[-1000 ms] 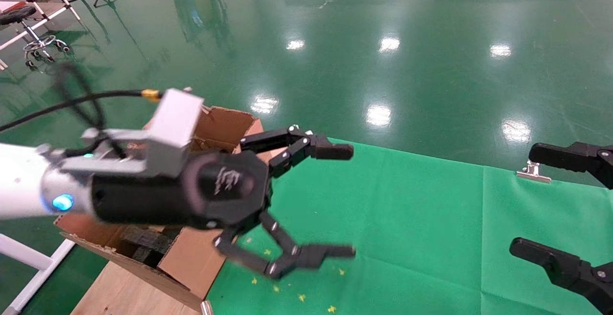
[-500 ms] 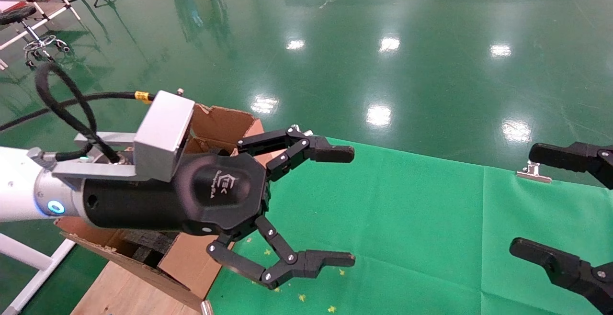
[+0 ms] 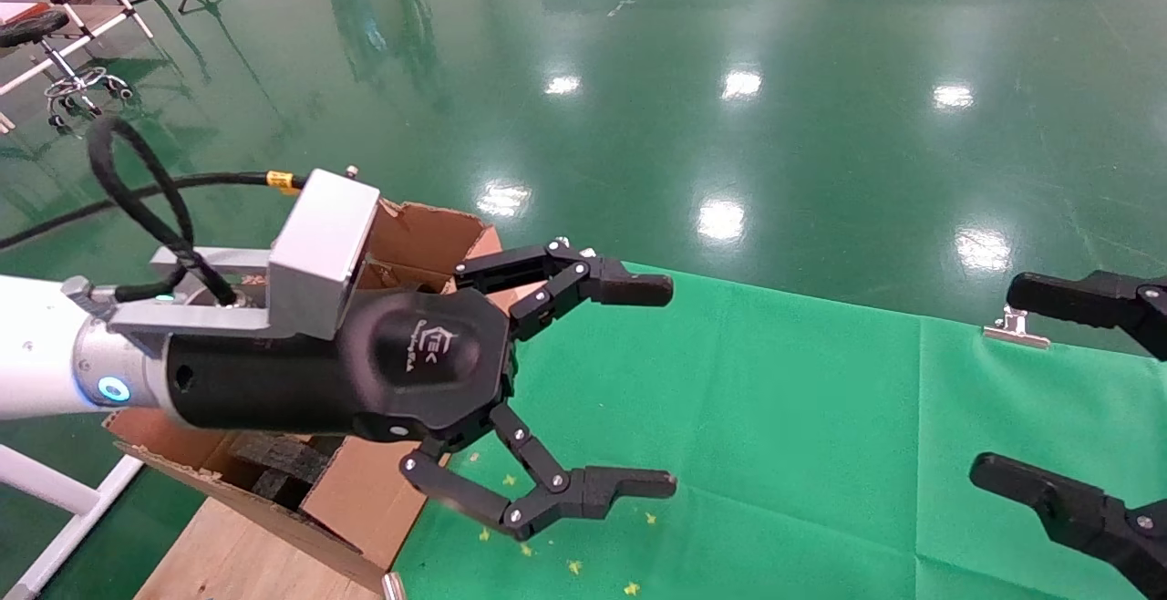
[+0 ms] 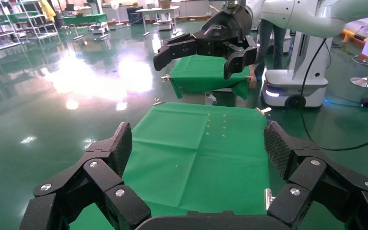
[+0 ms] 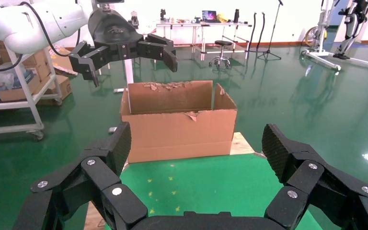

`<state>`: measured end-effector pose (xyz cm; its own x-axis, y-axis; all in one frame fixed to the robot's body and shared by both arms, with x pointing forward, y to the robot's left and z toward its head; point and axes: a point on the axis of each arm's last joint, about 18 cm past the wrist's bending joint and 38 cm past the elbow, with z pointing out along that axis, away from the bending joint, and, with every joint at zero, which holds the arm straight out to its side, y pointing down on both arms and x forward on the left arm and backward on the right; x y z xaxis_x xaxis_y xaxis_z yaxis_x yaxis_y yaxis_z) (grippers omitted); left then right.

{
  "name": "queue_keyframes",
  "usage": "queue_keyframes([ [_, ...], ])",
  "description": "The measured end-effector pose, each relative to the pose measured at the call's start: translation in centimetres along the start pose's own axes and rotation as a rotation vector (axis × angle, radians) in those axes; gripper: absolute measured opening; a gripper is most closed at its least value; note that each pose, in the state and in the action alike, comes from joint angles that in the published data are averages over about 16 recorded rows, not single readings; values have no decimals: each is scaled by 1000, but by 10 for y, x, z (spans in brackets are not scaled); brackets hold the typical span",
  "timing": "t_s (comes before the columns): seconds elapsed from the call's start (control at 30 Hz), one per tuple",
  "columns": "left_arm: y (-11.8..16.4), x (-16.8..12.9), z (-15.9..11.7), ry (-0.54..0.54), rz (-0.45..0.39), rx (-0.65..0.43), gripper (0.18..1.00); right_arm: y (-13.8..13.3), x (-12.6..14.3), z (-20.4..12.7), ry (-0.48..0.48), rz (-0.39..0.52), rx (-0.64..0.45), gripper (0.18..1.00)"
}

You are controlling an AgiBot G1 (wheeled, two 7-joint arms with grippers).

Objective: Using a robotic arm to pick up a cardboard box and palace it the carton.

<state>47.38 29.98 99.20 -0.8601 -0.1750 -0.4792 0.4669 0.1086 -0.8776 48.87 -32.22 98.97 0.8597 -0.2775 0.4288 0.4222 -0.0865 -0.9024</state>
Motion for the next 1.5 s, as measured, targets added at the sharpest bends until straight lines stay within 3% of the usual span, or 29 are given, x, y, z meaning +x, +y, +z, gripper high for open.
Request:
queue_keyframes([
  [1.5,1,-2,0,-4,-3,-5,1001,0,0,0,0,0,0,1001],
])
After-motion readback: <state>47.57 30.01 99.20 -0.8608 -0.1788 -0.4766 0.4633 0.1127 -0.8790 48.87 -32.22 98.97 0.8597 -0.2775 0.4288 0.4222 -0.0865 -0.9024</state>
